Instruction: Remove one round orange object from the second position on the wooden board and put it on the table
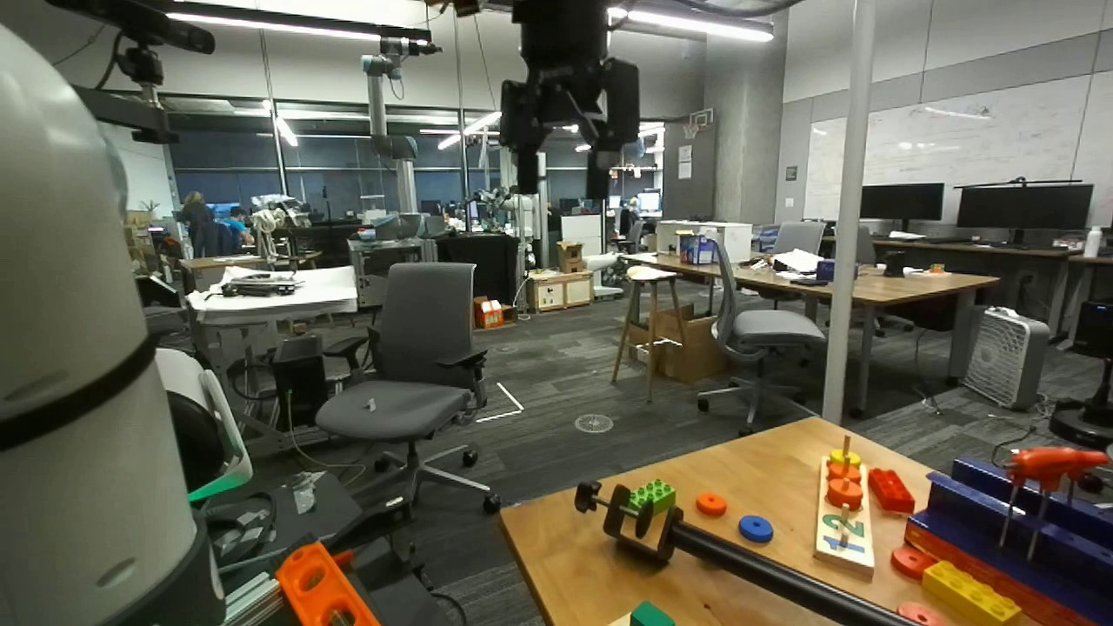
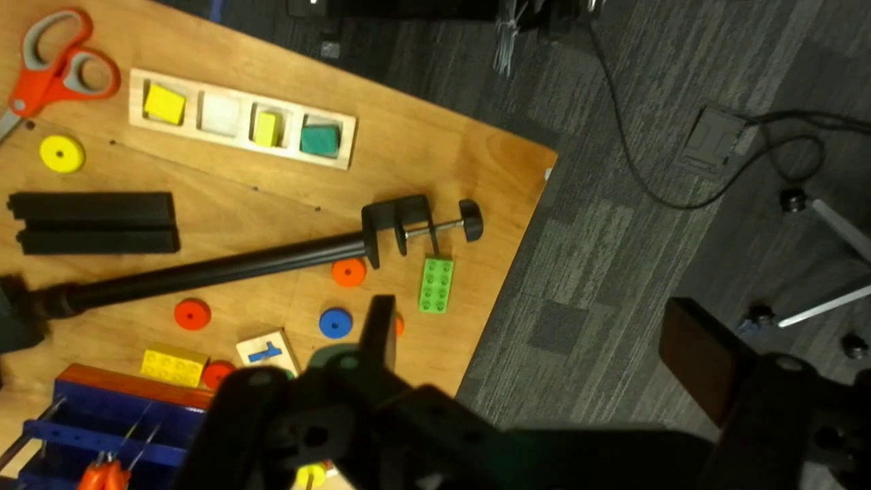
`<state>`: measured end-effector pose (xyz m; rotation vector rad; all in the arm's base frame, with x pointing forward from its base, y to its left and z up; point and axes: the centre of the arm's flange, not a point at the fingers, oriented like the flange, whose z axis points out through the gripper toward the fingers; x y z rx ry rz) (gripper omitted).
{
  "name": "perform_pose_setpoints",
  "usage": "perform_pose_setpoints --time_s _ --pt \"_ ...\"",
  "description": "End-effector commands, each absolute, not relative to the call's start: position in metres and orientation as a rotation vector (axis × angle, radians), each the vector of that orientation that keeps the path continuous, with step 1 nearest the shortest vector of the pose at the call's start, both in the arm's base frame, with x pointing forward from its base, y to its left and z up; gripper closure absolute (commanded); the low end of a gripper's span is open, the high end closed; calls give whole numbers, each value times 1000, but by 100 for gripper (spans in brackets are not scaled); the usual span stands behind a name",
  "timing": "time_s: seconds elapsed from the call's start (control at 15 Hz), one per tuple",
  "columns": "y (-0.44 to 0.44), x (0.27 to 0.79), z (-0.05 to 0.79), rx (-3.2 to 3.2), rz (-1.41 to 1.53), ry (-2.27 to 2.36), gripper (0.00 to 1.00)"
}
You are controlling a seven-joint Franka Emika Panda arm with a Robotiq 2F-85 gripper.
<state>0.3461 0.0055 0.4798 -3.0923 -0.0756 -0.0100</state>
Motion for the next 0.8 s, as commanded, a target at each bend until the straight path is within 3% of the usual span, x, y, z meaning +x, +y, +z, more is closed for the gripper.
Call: perform_pose_setpoints --time_s 0.0,0.27,0.33,0.73 --pt "14 299 501 -3019 44 -95 0" --pt "20 272 514 -2999 103 -95 0" --pt "15 292 504 -3027 116 -111 0" --pt "16 281 508 -3025 115 -115 0"
